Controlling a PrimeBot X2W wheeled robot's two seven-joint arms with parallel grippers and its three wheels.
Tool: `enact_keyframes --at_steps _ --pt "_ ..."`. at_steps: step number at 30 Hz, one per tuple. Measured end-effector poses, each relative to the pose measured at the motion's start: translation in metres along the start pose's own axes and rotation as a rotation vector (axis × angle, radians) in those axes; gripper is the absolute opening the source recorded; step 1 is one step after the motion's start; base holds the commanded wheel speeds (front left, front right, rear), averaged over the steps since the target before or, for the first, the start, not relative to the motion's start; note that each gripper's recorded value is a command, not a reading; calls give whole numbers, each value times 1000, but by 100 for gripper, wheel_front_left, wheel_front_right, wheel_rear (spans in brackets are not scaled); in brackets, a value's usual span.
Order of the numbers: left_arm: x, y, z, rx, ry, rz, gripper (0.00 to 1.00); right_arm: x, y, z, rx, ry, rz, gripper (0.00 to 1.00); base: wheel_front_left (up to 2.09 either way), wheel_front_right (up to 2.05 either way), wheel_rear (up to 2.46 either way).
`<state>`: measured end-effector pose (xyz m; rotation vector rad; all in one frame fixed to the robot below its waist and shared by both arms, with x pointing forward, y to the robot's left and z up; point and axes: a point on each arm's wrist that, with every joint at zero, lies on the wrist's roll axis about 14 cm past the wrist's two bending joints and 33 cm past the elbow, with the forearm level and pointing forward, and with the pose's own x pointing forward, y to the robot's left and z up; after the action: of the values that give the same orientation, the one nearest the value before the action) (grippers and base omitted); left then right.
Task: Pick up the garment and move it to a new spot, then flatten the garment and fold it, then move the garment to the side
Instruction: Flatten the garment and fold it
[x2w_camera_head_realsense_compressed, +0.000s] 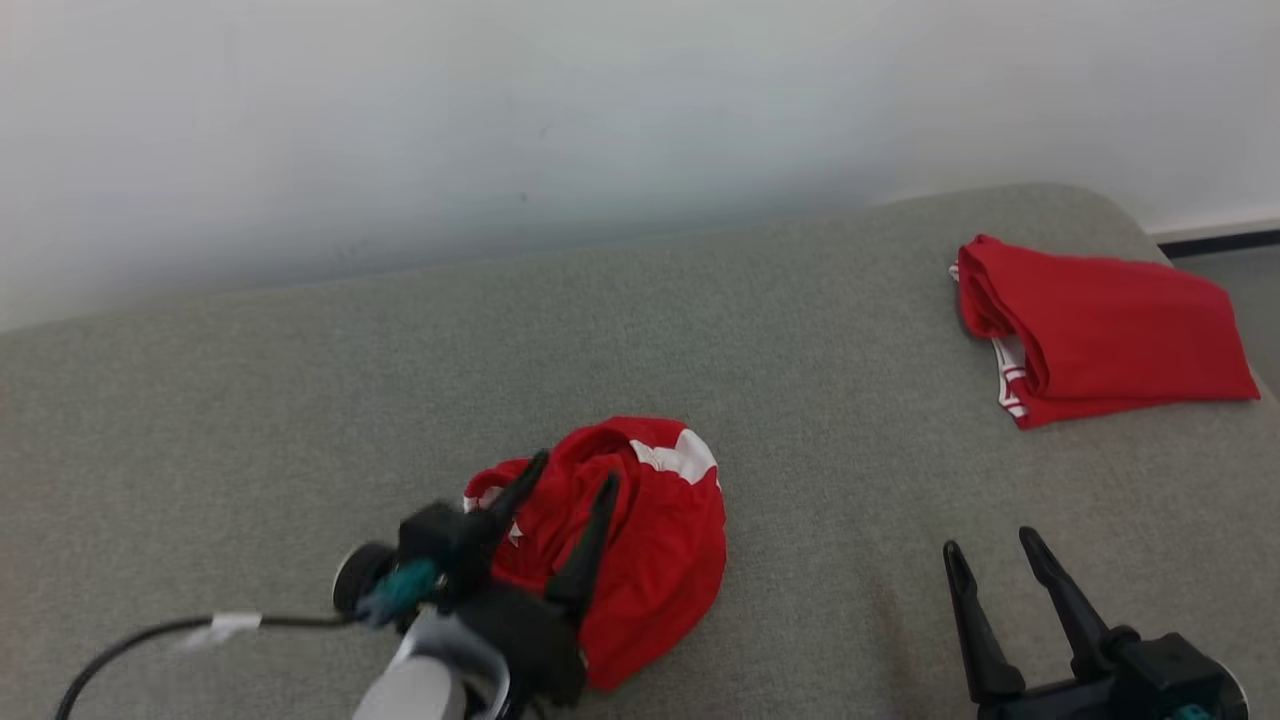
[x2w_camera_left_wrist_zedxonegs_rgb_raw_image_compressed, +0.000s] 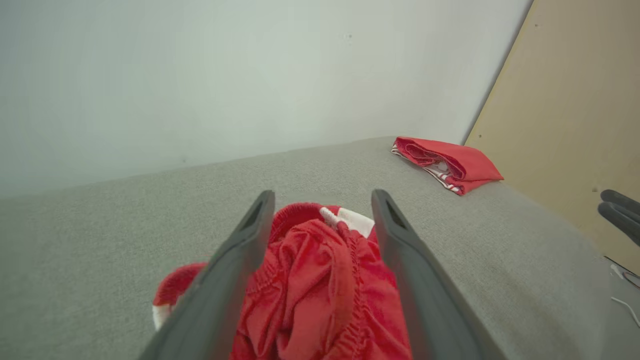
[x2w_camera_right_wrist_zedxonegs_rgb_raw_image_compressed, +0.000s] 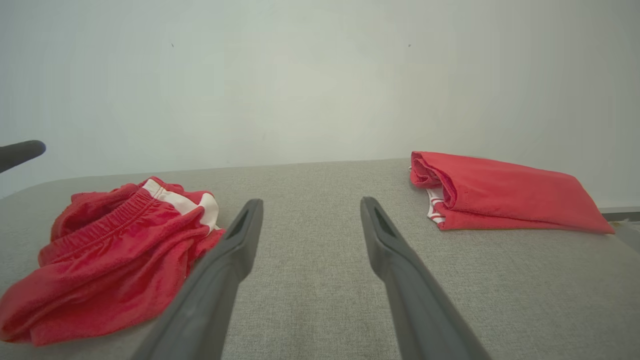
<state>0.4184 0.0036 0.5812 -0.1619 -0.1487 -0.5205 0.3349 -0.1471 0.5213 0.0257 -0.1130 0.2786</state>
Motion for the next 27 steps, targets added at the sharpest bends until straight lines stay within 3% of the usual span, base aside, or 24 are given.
enact_keyframes --at_steps 7,18,21,25,27 --pt "42 -21 -9 -4 138 -96 100 11 -11 -8 -6 24 -19 100 0 0 0" --pt "53 -22 -62 -5 367 -94 100 23 -16 -17 2 46 -25 100 0 0 0" --pt "56 -20 -66 -15 384 -89 93 26 -17 -18 2 48 -26 100 0 0 0" --pt "59 -19 -72 -25 403 -89 75 29 -17 -21 4 55 -22 100 0 0 0" --pt "61 -20 -75 -36 416 -97 75 30 -16 -23 6 61 -19 100 0 0 0"
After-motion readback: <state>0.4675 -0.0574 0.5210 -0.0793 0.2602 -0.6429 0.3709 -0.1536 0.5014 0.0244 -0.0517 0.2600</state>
